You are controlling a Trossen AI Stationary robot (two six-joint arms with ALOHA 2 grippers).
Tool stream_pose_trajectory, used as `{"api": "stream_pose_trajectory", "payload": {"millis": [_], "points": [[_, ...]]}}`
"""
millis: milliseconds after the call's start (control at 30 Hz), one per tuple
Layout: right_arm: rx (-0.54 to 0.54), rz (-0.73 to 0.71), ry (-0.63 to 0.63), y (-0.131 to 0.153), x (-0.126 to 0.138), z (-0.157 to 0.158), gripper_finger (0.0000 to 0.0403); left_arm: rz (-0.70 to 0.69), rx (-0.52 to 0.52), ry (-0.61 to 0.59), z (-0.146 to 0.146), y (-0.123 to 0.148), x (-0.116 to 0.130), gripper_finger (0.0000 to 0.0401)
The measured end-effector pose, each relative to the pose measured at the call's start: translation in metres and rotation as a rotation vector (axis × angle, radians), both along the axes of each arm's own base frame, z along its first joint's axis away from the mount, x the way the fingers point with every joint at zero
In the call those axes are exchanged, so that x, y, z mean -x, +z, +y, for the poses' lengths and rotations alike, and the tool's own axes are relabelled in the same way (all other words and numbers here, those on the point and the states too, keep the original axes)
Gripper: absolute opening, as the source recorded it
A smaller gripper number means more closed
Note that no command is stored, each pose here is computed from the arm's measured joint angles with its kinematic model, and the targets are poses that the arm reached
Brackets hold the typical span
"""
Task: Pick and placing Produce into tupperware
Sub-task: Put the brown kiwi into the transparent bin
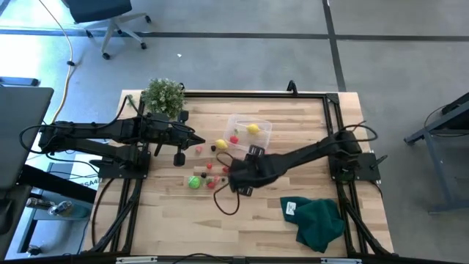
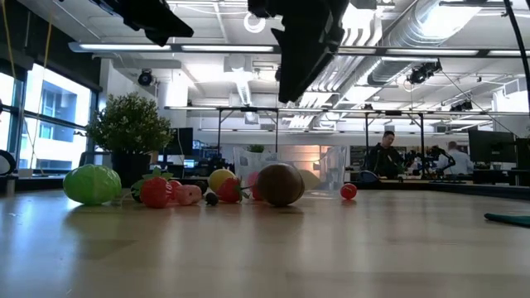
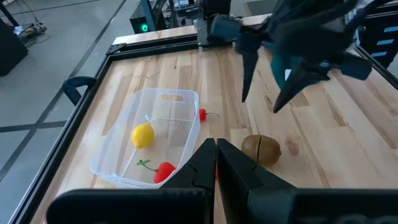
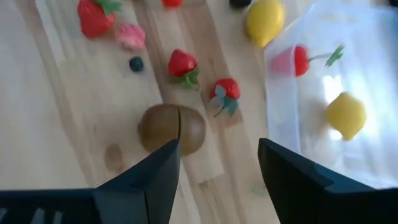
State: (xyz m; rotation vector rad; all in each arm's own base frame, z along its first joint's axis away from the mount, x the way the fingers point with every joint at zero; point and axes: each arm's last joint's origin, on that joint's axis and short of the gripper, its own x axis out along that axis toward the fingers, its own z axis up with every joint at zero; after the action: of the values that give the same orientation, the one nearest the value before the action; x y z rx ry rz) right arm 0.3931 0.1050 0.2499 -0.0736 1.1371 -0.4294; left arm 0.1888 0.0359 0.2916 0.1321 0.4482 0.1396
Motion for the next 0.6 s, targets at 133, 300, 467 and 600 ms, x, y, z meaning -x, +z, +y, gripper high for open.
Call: {"api": "stream_pose_trajectory", "payload": {"millis": [133,300,467,600], "points": [[0.035,-0.042,-0.013,0.001,0.004,0.016,0.0209,0.000,0.000,0.000,0.000,0.000,0.000,0.0005],[-0.077,-0.092,-0.139,0.000,0.006,0.023,0.0209,0.000,0.000,0.000,0.000,0.000,0.000,0.0005],[-0.304,-0.118,-0.377,-0.001,0.004,0.017,0.0209,0.000,0.000,0.000,0.000,0.000,0.000,0.0005],[-0.525,-0.105,-0.636,-0.002,-0.001,0.003,0.0209,0.000,0.000,0.000,0.000,0.000,0.000,0.0005]]}}
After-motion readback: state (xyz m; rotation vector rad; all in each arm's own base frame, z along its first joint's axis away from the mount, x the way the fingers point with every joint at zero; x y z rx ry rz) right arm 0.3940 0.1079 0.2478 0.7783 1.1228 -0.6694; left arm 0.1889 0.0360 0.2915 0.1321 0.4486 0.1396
